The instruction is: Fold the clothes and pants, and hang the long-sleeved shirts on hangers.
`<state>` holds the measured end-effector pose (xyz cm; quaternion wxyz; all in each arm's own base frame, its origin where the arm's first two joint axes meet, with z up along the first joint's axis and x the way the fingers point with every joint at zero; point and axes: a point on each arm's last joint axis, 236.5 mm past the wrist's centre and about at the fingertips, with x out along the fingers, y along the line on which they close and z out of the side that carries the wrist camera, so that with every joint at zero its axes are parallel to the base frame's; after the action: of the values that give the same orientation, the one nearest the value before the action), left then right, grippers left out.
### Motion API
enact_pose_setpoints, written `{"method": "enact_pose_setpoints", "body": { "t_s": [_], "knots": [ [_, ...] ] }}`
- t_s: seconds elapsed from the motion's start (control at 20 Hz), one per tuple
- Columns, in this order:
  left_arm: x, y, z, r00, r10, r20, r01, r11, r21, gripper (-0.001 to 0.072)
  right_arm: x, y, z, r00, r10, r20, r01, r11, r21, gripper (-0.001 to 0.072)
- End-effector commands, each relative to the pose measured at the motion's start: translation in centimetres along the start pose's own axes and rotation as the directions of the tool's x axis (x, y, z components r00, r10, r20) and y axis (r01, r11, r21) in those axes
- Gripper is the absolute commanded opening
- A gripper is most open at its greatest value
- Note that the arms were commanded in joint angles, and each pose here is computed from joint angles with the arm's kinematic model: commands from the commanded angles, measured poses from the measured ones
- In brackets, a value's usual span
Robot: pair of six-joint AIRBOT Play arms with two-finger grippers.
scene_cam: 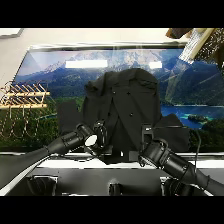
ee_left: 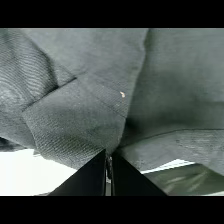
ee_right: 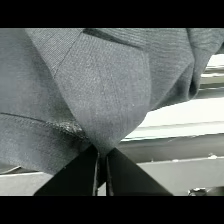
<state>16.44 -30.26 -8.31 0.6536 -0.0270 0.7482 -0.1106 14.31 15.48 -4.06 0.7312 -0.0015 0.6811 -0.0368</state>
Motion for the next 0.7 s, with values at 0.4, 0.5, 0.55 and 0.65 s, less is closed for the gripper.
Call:
{"method": "enact_pose_setpoints", "body": {
  "t_s": [0.4,0.5,0.55,0.65],
  "knots": [
    [-10.0,-7.1,1.1,0.964,-0.244,0.104,0.241,0.970,0.032,0.0019,-13.0,-7.7,15.6,0.962,0.062,0.266,-0.115,0.975,0.191,0.0026],
    [-11.9,-11.0,0.9,0.923,-0.360,0.134,0.360,0.933,0.029,0.0018,-15.9,-8.6,18.6,0.947,0.104,0.305,-0.147,0.982,0.121,0.0026],
    [-12.8,-12.9,0.6,0.901,-0.411,0.141,0.412,0.911,0.021,0.0018,-17.3,-8.9,20.0,0.938,0.102,0.330,-0.138,0.987,0.087,0.0026],
    [-14.0,-15.8,-0.6,0.868,-0.476,0.139,0.477,0.878,0.027,0.0018,-20.3,-8.5,22.7,0.918,0.114,0.379,-0.129,0.992,0.015,0.0026]
  ]
}}
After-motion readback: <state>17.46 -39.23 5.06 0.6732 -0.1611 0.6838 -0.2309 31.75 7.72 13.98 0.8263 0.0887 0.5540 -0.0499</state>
